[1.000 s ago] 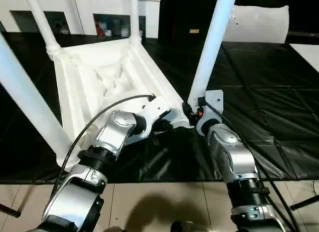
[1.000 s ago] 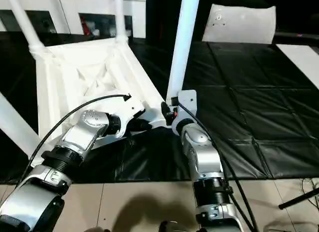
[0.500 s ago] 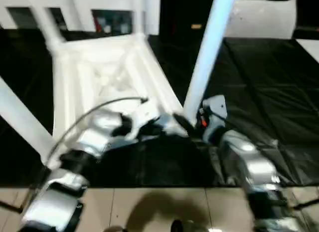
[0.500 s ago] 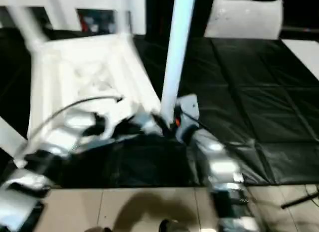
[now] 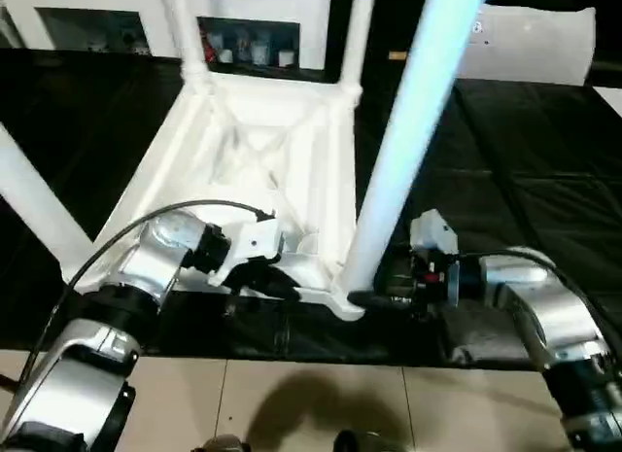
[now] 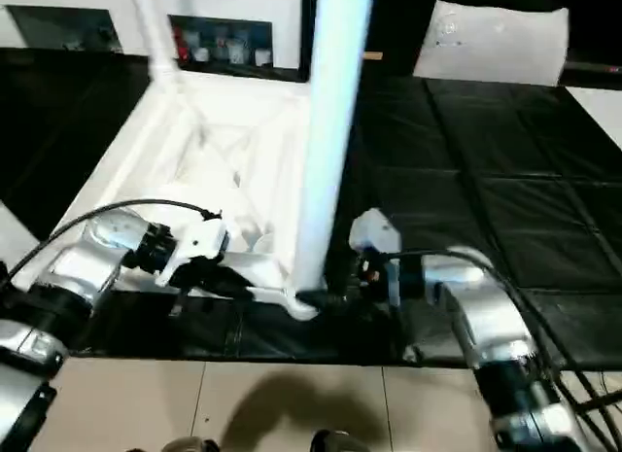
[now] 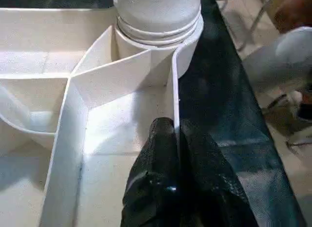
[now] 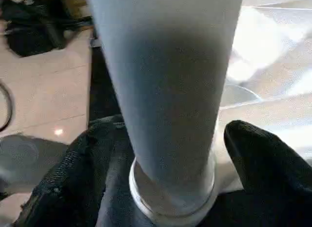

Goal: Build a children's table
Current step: Rotate leg to tighten

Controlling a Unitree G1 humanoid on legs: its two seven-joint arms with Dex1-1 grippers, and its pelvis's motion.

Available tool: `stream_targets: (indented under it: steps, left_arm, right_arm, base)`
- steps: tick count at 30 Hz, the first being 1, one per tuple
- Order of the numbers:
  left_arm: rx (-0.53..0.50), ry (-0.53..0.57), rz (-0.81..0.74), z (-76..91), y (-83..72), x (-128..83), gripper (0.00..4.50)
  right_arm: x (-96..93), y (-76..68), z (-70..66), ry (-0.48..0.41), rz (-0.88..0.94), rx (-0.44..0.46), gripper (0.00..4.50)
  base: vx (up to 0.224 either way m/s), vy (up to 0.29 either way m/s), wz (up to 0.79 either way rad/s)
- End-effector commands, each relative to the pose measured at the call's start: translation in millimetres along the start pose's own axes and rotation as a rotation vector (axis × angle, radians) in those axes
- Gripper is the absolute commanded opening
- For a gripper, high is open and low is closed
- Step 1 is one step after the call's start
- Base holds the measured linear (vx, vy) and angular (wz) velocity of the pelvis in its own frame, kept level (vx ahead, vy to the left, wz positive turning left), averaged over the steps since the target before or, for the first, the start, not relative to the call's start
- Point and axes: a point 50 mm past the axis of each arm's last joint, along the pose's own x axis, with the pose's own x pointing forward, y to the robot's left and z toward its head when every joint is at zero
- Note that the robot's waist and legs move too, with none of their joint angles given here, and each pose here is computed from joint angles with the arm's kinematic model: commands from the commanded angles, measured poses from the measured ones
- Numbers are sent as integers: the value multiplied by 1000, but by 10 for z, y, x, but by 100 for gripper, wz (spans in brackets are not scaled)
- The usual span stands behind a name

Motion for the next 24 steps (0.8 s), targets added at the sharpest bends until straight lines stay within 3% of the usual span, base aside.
stream_targets:
  steps: [1,18,24]
  left_arm:
    - [51,56,-129,39,-30,71,0]
    - [74,78,-156,47,25,63,0]
    - [71,81,-160,24,25,67,0]
  right_arm:
    - [-4,-21,17,16,56,-17,354]
    - [39,-38,21,23,183,0,223]
    - [77,20,-7,15,209,19,203]
  base:
    - [0,0,0]
    - [0,0,0]
    - [0,0,0]
